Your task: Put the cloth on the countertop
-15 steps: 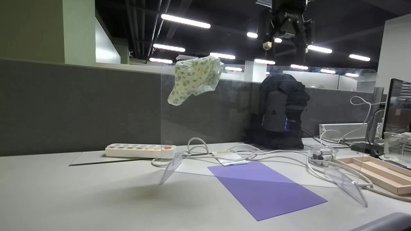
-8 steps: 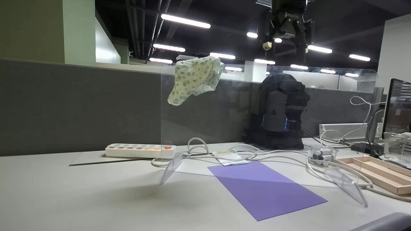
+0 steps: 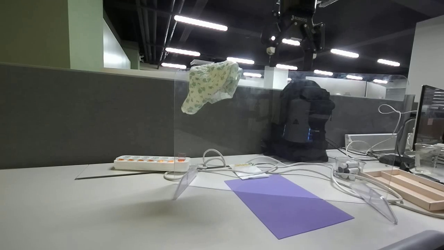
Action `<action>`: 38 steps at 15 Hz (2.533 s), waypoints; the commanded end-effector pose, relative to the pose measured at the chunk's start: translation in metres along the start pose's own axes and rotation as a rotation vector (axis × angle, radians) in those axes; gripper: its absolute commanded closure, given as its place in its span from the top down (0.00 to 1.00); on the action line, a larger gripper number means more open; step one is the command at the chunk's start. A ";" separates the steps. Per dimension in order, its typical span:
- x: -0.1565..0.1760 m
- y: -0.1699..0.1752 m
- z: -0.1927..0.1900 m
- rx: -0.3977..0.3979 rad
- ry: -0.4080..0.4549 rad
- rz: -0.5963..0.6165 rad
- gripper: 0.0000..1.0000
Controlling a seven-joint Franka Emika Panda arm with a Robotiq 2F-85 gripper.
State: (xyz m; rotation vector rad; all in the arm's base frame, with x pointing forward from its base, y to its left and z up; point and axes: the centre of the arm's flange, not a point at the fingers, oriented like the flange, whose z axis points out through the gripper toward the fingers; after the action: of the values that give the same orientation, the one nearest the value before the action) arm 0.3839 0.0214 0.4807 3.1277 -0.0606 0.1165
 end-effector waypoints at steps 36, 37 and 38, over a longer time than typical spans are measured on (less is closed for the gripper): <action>0.085 -0.071 0.041 0.157 0.470 -0.200 0.00; 0.081 -0.077 0.043 0.164 0.453 -0.220 0.01; 0.076 -0.085 0.047 0.173 0.427 -0.247 0.01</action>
State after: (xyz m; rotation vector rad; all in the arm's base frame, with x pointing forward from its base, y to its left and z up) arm 0.4734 0.0930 0.4370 3.1211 0.2657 0.8813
